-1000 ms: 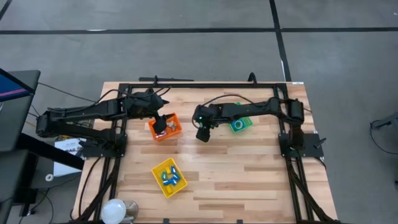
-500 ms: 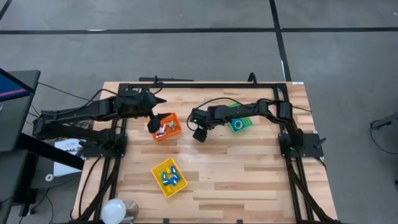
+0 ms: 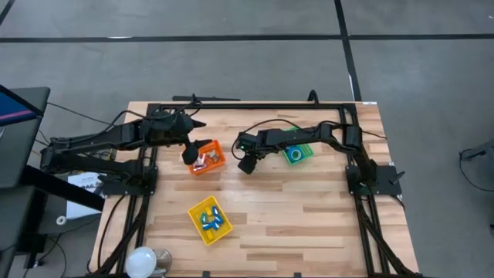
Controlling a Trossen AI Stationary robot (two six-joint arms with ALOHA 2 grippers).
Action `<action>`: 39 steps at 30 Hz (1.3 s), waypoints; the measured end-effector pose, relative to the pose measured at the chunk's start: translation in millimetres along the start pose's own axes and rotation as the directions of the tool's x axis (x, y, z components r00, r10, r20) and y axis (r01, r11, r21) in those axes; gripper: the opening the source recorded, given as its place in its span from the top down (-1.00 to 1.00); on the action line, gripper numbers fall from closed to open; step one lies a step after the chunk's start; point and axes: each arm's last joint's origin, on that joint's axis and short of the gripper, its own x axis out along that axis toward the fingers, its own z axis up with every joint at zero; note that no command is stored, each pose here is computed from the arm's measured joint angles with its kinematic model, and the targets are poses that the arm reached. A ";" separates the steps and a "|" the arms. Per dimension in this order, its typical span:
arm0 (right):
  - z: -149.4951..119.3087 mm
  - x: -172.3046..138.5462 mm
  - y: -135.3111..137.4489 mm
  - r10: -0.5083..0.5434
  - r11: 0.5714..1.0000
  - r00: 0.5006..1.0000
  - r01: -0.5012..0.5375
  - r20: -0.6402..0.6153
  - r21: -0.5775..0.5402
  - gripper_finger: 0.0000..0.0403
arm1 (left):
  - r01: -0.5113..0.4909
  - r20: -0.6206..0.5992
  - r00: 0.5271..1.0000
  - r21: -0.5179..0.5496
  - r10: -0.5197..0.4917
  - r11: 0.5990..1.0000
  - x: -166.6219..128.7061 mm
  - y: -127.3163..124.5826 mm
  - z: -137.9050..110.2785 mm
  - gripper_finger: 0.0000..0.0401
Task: Pick and place Stapler, Stapler remover, tape
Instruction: Put the green stapler into the yellow basket
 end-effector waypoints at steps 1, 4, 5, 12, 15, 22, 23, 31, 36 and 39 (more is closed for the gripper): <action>-0.1 0.0 0.3 0.011 1.000 1.000 -0.011 -0.004 0.000 0.10 | 0.000 0.000 1.000 0.000 0.000 1.000 0.0 0.0 0.0 -0.48; 1.0 0.0 0.4 0.014 1.000 1.000 -0.014 0.006 0.007 0.19 | 0.000 0.003 1.000 -0.001 0.000 1.000 0.0 0.0 0.3 -0.48; 1.3 0.0 0.4 0.012 1.000 1.000 -0.012 0.010 0.008 0.21 | 0.000 0.003 1.000 -0.001 0.000 1.000 0.0 0.0 0.3 -0.48; 2.3 0.5 -2.1 0.027 0.999 1.000 -0.027 0.004 0.041 0.02 | 0.000 0.003 1.000 -0.001 0.000 1.000 0.0 0.0 0.3 -0.48; 2.3 0.5 -2.1 0.027 0.999 1.000 -0.027 0.004 0.041 -0.14 | 0.000 0.003 1.000 -0.001 0.000 1.000 0.0 0.0 0.3 -0.48; 1.9 0.5 -1.4 0.045 0.998 0.999 -0.044 -0.003 0.054 -0.30 | 0.000 0.004 1.000 -0.001 0.000 1.000 0.0 0.0 0.4 -0.48; 2.5 0.5 -1.2 0.044 0.998 0.999 -0.044 0.003 0.054 -0.30 | 0.000 0.004 1.000 -0.001 0.000 1.000 0.0 0.0 0.4 -0.48; 0.6 13.2 -0.9 0.042 0.998 0.999 -0.041 -0.005 0.050 -0.21 | 0.000 0.012 1.000 -0.003 0.000 1.000 0.0 0.0 1.2 -0.48; -0.3 17.5 1.9 0.059 0.997 0.998 -0.058 -0.016 0.044 -0.09 | 0.001 0.021 1.000 -0.004 -0.001 1.000 0.0 -0.1 2.1 -0.48; -1.5 17.4 4.6 0.046 0.998 0.999 -0.046 -0.009 0.031 0.04 | 0.001 0.021 1.000 -0.004 -0.001 1.000 0.0 -0.1 2.1 -0.48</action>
